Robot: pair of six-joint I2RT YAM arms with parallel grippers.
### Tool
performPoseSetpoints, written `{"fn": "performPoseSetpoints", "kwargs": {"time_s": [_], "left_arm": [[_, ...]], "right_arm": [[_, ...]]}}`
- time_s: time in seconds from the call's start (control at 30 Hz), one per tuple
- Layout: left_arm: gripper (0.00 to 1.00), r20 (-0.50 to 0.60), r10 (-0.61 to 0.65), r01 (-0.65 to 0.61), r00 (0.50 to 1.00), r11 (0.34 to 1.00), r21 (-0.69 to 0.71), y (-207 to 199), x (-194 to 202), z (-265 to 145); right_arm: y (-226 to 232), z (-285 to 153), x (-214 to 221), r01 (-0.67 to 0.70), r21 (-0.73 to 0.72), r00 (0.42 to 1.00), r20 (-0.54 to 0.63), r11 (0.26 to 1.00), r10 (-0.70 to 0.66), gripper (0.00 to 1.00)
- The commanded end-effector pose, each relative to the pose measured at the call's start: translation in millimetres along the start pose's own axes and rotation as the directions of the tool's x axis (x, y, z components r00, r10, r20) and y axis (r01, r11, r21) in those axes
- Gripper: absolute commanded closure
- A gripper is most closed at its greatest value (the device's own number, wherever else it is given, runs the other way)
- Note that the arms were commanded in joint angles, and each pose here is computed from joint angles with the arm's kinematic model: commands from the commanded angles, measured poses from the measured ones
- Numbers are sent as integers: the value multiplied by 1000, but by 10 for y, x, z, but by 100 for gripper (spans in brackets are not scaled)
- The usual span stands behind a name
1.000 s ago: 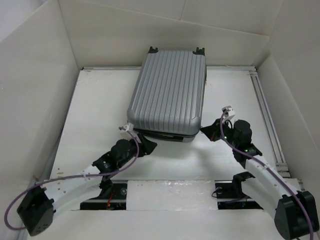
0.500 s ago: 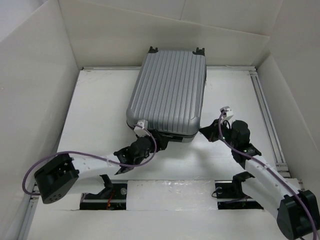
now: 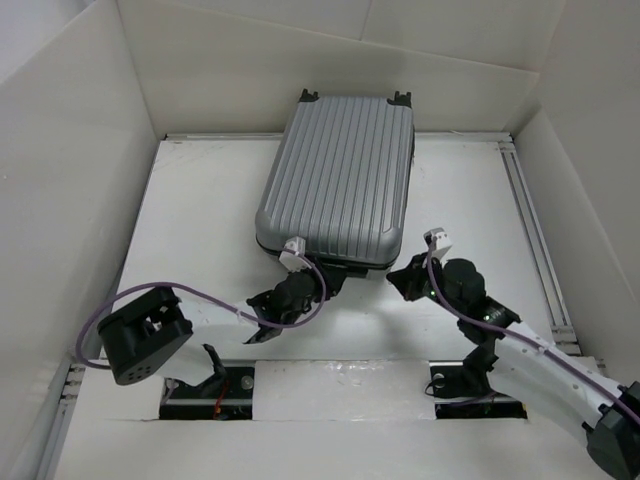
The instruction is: Pack the luggage
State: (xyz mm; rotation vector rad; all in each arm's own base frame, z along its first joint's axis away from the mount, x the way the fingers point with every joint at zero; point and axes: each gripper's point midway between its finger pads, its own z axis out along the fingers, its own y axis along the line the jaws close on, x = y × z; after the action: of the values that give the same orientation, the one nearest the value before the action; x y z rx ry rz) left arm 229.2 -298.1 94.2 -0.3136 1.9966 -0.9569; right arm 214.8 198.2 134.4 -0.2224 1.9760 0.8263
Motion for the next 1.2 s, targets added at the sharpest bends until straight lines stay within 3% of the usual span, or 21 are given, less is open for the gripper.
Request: {"fn": "performPoseSetpoints", "kwargs": {"time_s": [0.0, 0.17, 0.33, 0.4, 0.53, 0.63, 0.7, 0.77, 0.8, 0.83, 0.87, 0.93, 0.97, 1.03, 1.17], "left_arm": [[76, 63, -18, 16, 998, 1000, 27, -163, -154, 144], [81, 46, -25, 22, 999, 998, 54, -272, -52, 176], [85, 25, -60, 57, 998, 995, 81, -302, 12, 191], [86, 25, -60, 58, 998, 995, 81, -294, 23, 203], [89, 4, -77, 76, 997, 993, 85, -257, 82, 186], [89, 11, -96, 95, 995, 990, 101, -251, 36, 93], [78, 8, -93, 92, 996, 991, 95, -175, 35, 11], [57, 10, -98, 97, 995, 992, 75, -88, -14, -130], [43, 9, -97, 96, 995, 993, 73, -50, -27, -193], [37, 11, -99, 98, 995, 992, 78, -28, -53, -263], [33, 28, -127, 122, 992, 983, 137, -161, -172, -411], [26, 28, -95, 92, 995, 991, 98, -6, -181, -557], [24, 42, -81, 77, 996, 993, 92, 7, -233, -630], [23, 78, -74, 67, 994, 994, 82, 3, -420, -859], [11, 218, -91, 78, 972, 994, 70, -100, -996, -1235]], "right_arm": [[534, -108, 144, -61, -178, 997, -54, 982, 52, 100], [870, 3, 141, -80, -219, 995, -73, 972, 65, 100], [1271, 285, -7, -186, -219, 982, -24, 958, 185, 100], [1237, 409, -69, -232, -158, 970, 38, 960, 240, 100], [1325, 435, -335, -348, -165, 915, 155, 923, 373, 100], [1297, 466, -403, -391, -153, 887, 201, 908, 416, 100], [1323, 484, -426, -390, -148, 889, 198, 909, 414, 100], [1307, 522, -315, -380, -105, 908, 150, 919, 392, 79], [1309, 516, -245, -382, -93, 911, 129, 919, 392, 73], [1292, 518, -219, -379, -83, 914, 123, 922, 387, 69], [1345, 477, -251, -382, -110, 912, 114, 918, 393, 60], [1337, 431, -137, -351, -109, 931, 66, 930, 359, 49], [1425, 394, -160, -339, -127, 937, 46, 932, 347, 26], [1385, 344, -32, -280, -87, 960, -26, 956, 279, 3], [1401, 156, -9, -226, -79, 973, -73, 971, 221, 0]]}}
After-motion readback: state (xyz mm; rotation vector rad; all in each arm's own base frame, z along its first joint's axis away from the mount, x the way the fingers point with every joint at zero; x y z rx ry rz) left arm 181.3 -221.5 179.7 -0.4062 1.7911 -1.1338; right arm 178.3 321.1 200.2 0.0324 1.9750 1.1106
